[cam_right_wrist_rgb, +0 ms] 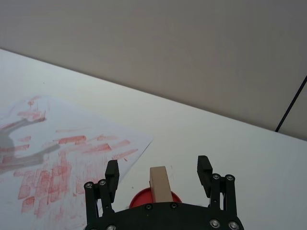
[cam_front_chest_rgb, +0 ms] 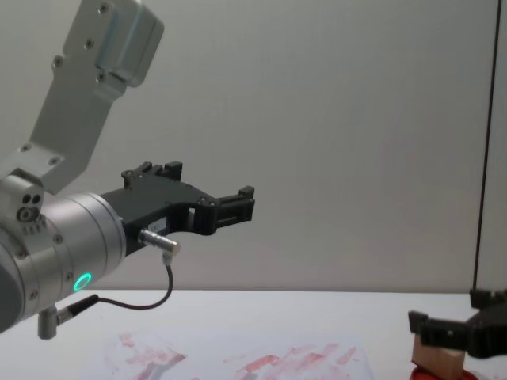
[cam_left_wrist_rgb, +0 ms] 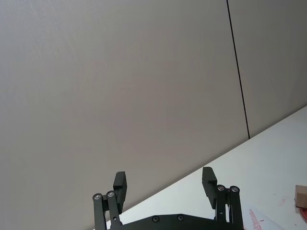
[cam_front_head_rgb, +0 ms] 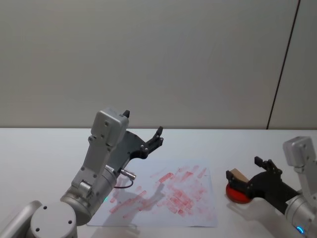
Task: Use the one hand to pick up the stamp and affix it onto the A4 paper.
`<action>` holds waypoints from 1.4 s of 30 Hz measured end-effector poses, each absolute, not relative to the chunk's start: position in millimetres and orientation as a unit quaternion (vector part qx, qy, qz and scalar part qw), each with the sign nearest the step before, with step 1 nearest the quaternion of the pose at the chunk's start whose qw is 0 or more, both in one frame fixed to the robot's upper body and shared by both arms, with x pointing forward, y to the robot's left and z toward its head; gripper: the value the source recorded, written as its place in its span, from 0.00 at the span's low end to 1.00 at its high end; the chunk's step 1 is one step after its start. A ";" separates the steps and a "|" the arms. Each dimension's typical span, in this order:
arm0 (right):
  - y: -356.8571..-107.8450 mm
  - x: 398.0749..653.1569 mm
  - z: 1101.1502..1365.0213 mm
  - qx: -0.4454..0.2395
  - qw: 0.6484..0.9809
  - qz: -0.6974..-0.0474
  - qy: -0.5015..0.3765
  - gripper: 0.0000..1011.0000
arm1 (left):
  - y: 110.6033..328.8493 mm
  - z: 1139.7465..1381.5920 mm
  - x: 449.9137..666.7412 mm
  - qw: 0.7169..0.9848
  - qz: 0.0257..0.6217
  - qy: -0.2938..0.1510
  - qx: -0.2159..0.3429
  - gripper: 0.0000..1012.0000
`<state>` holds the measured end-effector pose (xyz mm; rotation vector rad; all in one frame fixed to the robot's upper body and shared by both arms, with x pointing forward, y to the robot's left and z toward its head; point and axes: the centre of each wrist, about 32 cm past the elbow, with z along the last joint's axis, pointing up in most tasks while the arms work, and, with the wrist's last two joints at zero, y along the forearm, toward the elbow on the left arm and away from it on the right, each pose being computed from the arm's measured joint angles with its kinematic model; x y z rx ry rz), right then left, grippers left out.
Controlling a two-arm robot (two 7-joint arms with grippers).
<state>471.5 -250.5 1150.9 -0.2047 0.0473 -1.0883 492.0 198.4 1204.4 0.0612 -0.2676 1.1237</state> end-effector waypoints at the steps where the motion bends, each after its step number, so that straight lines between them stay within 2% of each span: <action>1: -250.6 472.3 1150.0 -0.099 0.851 -0.516 0.024 0.99 | 198.4 1204.4 492.0 0.837 0.531 -0.126 0.029 0.99; 10: -251.0 480.8 1139.3 -0.124 0.851 -0.508 0.036 0.99 | 198.4 1204.4 492.0 0.837 0.531 -0.126 0.029 0.99; 14: -251.3 483.4 1135.9 -0.132 0.851 -0.506 0.040 0.92 | 198.4 1204.4 492.0 0.837 0.531 -0.126 0.029 0.99; 17: -251.4 485.6 1133.6 -0.137 0.851 -0.504 0.045 0.85 | 198.4 1204.4 492.0 0.837 0.531 -0.126 0.029 0.99; 20: -251.3 486.9 1132.3 -0.140 0.852 -0.503 0.047 0.73 | 198.4 1204.4 492.0 0.837 0.531 -0.126 0.029 0.99; 25: -251.1 489.0 1130.7 -0.141 0.851 -0.503 0.049 0.63 | 198.4 1204.4 492.0 0.837 0.531 -0.126 0.029 0.99; 27: -250.9 490.3 1130.3 -0.141 0.851 -0.503 0.050 0.53 | 198.4 1204.4 492.0 0.837 0.531 -0.126 0.029 0.99; 29: -250.8 491.1 1130.2 -0.140 0.851 -0.504 0.050 0.49 | 198.4 1204.4 492.0 0.837 0.531 -0.126 0.029 0.99; 32: -250.3 492.7 1130.0 -0.139 0.851 -0.504 0.050 0.35 | 198.4 1204.4 492.0 0.837 0.531 -0.126 0.029 0.99; 33: -250.2 493.1 1130.0 -0.139 0.851 -0.504 0.050 0.35 | 198.4 1204.4 492.0 0.837 0.531 -0.126 0.029 0.99; 36: -249.8 494.5 1130.2 -0.137 0.851 -0.505 0.049 0.25 | 198.4 1204.4 492.0 0.837 0.531 -0.126 0.029 0.99; 38: -249.2 495.5 1130.7 -0.135 0.851 -0.505 0.047 0.22 | 198.4 1204.4 492.0 0.837 0.531 -0.126 0.029 0.99; 42: -248.0 496.6 1132.2 -0.130 0.853 -0.504 0.043 0.21 | 198.4 1204.4 492.0 0.837 0.531 -0.126 0.029 0.99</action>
